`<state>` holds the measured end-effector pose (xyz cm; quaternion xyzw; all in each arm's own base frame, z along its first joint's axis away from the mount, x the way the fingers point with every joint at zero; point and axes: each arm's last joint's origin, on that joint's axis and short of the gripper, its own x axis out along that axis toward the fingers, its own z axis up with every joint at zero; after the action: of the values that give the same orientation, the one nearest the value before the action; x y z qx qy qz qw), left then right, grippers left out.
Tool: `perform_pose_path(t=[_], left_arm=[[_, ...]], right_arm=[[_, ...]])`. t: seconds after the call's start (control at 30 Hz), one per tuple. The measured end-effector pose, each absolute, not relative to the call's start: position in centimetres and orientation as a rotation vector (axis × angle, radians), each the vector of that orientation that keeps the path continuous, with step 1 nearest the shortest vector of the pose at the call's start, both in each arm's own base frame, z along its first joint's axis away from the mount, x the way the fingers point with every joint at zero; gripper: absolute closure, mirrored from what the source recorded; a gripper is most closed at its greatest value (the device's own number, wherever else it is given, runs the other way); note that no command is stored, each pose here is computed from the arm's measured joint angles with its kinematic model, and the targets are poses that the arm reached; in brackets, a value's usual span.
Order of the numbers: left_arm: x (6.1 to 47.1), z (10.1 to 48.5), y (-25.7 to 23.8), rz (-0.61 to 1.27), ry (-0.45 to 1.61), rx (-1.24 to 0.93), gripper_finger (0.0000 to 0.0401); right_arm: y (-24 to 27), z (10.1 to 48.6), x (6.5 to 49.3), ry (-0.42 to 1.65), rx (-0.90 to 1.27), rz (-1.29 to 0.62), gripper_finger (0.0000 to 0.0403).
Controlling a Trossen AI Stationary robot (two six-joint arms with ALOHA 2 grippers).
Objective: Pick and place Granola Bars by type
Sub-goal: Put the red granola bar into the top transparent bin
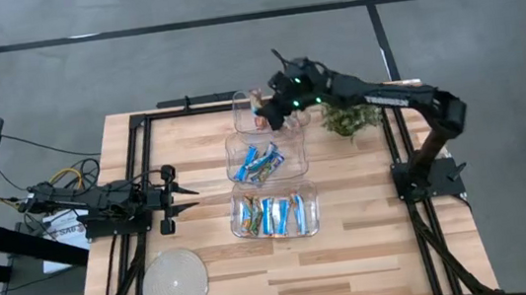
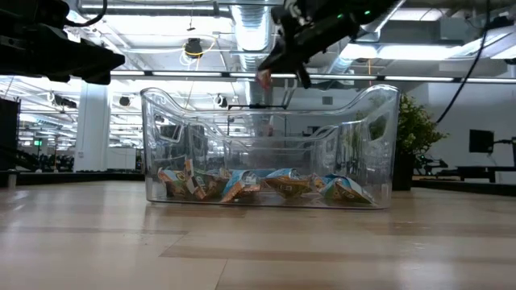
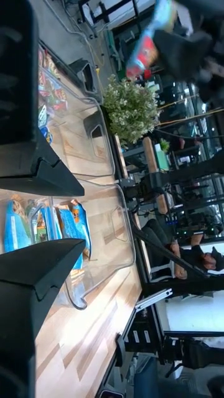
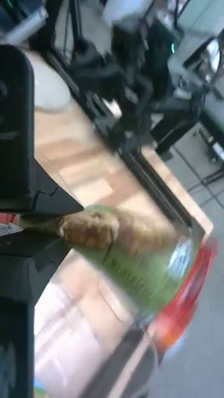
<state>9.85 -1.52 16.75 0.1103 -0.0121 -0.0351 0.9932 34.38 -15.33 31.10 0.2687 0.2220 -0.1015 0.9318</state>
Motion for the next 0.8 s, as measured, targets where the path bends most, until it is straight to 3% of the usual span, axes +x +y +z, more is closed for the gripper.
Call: perform_pose_path(t=[0.33,0.8], left_arm=[[9.9,16.8,-1.5,-0.070,-0.025,0.221,0.0287],[9.9,16.8,-1.5,-0.069,-0.024,0.221,0.0287]], right_arm=[[-20.6,30.8,37.1,0.512,0.551,-0.282,0.0383],[-21.7,29.8,36.5,0.649,0.495,-0.393,0.0385]])
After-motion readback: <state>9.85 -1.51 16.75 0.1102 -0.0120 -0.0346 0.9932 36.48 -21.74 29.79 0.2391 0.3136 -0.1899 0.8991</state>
